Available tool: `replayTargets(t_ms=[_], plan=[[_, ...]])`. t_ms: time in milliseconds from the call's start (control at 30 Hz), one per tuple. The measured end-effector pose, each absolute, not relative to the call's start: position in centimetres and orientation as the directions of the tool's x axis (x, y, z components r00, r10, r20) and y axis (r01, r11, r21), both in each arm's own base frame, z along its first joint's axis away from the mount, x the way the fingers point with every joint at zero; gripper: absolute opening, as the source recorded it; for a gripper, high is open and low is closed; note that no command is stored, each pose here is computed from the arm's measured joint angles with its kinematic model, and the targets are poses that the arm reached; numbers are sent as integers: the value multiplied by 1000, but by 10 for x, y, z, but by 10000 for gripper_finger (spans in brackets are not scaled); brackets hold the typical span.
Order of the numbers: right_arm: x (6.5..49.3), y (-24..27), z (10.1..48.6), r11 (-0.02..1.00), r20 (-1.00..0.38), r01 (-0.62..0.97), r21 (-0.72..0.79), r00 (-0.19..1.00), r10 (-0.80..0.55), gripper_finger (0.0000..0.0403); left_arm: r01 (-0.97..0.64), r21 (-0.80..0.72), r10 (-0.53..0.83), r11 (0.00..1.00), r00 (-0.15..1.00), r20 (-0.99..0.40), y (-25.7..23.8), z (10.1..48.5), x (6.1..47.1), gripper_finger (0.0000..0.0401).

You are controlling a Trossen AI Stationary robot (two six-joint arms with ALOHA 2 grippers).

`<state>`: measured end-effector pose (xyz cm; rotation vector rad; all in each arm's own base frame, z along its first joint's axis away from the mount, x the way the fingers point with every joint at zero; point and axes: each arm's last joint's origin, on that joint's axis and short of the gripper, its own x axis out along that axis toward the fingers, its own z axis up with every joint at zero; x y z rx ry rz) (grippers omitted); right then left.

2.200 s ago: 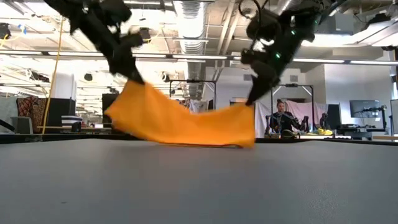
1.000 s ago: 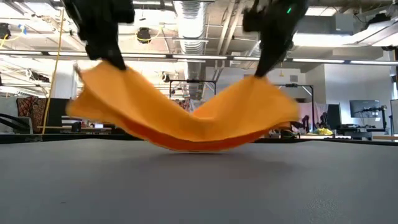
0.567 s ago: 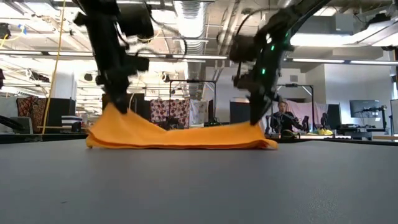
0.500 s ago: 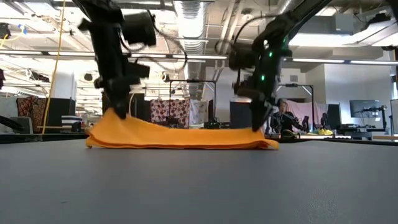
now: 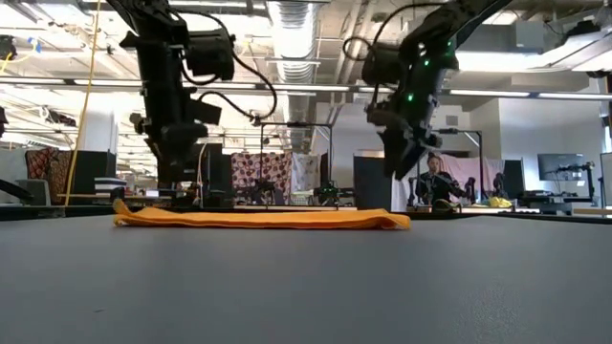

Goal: Roll towel
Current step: Roll the yellow microfiber towel

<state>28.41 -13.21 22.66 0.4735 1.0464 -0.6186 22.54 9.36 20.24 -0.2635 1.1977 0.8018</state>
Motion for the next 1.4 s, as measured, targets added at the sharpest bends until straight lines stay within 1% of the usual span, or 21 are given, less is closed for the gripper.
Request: replayTargets(t_ms=[100, 233, 333, 467, 533, 667, 833, 933, 1167, 1267, 1333, 1400], plan=[[287, -122, 233, 722, -889, 683, 111, 393, -235, 218, -691, 206, 426, 693, 162, -890, 94, 211, 221, 112], [294, -113, 227, 687, -886, 710, 154, 407, -222, 231, -710, 162, 426, 685, 210, -880, 93, 220, 217, 131], [294, -111, 217, 665, -883, 721, 196, 425, -200, 237, -687, 72, 363, 723, 289, -886, 88, 225, 219, 140], [287, -105, 194, 623, -874, 744, 242, 446, -193, 238, -616, -41, 279, 786, 413, -867, 78, 224, 227, 142], [285, -102, 182, 599, -861, 750, 281, 472, -187, 238, -575, -93, 248, 813, 486, -838, 72, 217, 233, 142], [281, -94, 163, 563, -834, 755, 337, 517, -194, 238, -520, -146, 214, 842, 569, -794, 60, 200, 237, 142], [282, -82, 155, 540, -809, 747, 387, 556, -191, 238, -528, -179, 199, 830, 580, -790, 55, 187, 233, 142], [282, -77, 153, 528, -809, 759, 381, 550, -207, 238, -527, -183, 191, 830, 577, -794, 54, 186, 233, 142], [284, -68, 154, 519, -807, 778, 353, 535, -252, 235, -517, -193, 202, 834, 611, -765, 55, 189, 236, 142], [283, -66, 152, 468, -820, 807, 359, 513, -256, 235, -519, -196, 203, 832, 613, -764, 55, 189, 236, 142], [281, -64, 151, 427, -829, 837, 343, 483, -282, 235, -523, -198, 203, 829, 611, -765, 55, 189, 236, 142], [280, -64, 150, 408, -829, 852, 329, 468, -307, 234, -524, -200, 203, 828, 612, -764, 55, 189, 236, 142]])
